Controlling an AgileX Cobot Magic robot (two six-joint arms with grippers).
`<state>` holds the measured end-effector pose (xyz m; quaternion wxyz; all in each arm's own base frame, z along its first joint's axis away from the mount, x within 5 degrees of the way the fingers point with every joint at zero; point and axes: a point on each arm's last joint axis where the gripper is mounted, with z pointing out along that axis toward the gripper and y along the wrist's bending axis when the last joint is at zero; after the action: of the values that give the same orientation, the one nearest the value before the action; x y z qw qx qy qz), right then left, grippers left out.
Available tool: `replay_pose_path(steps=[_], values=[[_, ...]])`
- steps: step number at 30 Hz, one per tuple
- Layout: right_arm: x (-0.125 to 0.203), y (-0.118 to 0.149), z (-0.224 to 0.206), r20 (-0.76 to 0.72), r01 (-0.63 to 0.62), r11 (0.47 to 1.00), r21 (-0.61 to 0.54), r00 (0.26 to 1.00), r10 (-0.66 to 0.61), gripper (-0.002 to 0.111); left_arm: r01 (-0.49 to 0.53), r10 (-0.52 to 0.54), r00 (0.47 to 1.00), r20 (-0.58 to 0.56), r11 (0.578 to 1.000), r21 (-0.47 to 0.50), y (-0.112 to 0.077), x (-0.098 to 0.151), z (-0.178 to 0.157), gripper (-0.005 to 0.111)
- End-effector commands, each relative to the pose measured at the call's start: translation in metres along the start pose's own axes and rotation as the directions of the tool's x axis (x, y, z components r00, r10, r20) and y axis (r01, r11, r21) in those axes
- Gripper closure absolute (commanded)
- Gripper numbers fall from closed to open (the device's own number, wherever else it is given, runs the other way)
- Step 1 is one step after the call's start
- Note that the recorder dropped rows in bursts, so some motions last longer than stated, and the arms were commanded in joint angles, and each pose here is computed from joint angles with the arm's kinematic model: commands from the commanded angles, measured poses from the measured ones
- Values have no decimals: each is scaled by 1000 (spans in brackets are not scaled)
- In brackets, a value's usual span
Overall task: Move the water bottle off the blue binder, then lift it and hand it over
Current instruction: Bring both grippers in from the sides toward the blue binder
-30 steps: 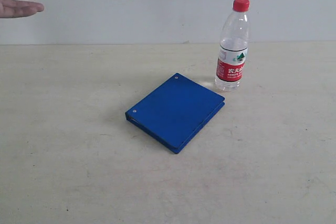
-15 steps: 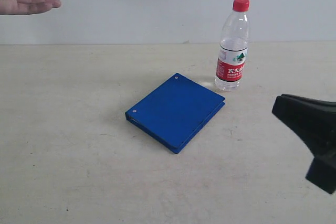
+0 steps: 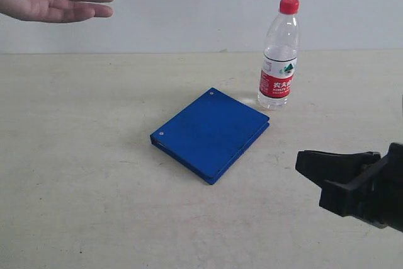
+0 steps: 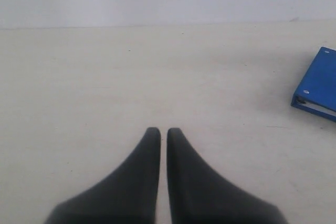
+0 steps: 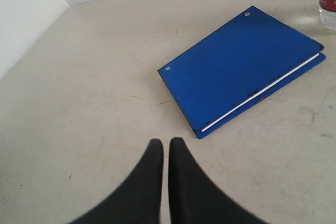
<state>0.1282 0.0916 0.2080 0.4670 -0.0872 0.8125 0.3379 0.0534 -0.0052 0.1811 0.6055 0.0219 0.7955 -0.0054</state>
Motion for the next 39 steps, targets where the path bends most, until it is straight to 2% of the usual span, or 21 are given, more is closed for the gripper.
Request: replay_pose_path(steps=[1,2,3,4,5,6,8,9,20,23,24,27,28,30,32,34,35,36,37,38,39], values=[[1,1,0,-1,11,1000,-9,1000,-11,108,-147,149,987,52,988,-39,3,-5,0,102],[1,0,0,-2,19,1000,-8,1000,-19,108,-118,124,985,122,991,-56,4,-11,-1,102],[1,1,0,-6,36,999,-10,999,-36,108,-12,20,981,192,999,-44,4,-17,-2,102],[2,1,0,-10,50,999,-12,999,-50,108,165,-159,954,254,986,-3,4,-23,-3,102],[2,1,0,-13,57,998,-12,998,-57,108,348,-347,889,299,936,52,6,-27,-4,102],[2,0,0,-15,57,998,-8,998,-57,108,486,-490,809,325,868,100,7,-30,-6,102],[2,0,0,-17,57,998,-3,998,-57,108,595,-599,711,369,792,138,11,-34,-8,102],[2,0,0,-18,57,998,-1,998,-57,108,621,-622,681,386,771,146,13,-35,-8,102],[6,-7,0,-59,60,996,72,997,-55,108,631,-612,640,465,764,137,19,-40,-12,102],[7,-10,-1,-75,61,993,102,996,-54,108,648,-634,626,454,747,150,19,-39,-11,102],[7,-11,-1,-80,62,992,112,995,-53,108,632,-628,657,418,760,148,15,-37,-10,102],[8,-13,0,-80,2,991,133,997,9,108,492,-521,830,198,852,179,-4,-41,-13,102],[8,-12,1,-75,-29,991,128,996,38,108,456,-488,860,149,866,207,-10,-46,-17,102],[7,-9,5,-61,-89,993,80,994,94,108,370,-421,899,121,878,304,-21,-63,-28,102],[4,-3,13,-54,-117,993,7,992,117,108,331,-410,902,135,857,394,-28,-82,-32,102],[0,7,22,-46,-71,990,-125,997,66,108,286,-387,913,132,835,470,-34,-100,-27,102],[-4,21,28,-11,62,957,-284,998,-68,108,238,-338,936,104,819,522,-38,-112,-15,102],[-6,28,29,24,161,919,-361,986,-163,108,212,-305,949,84,810,547,-41,-116,-7,102],[-10,39,28,122,346,822,-452,937,-327,108,165,-234,971,43,791,589,-45,-122,7,102],[-12,43,27,179,442,767,-464,896,-407,108,144,-195,981,19,781,608,-46,-124,15,102],[-16,46,25,289,631,652,-420,774,-563,108,124,-141,990,-25,759,639,-49,-123,29,102]])
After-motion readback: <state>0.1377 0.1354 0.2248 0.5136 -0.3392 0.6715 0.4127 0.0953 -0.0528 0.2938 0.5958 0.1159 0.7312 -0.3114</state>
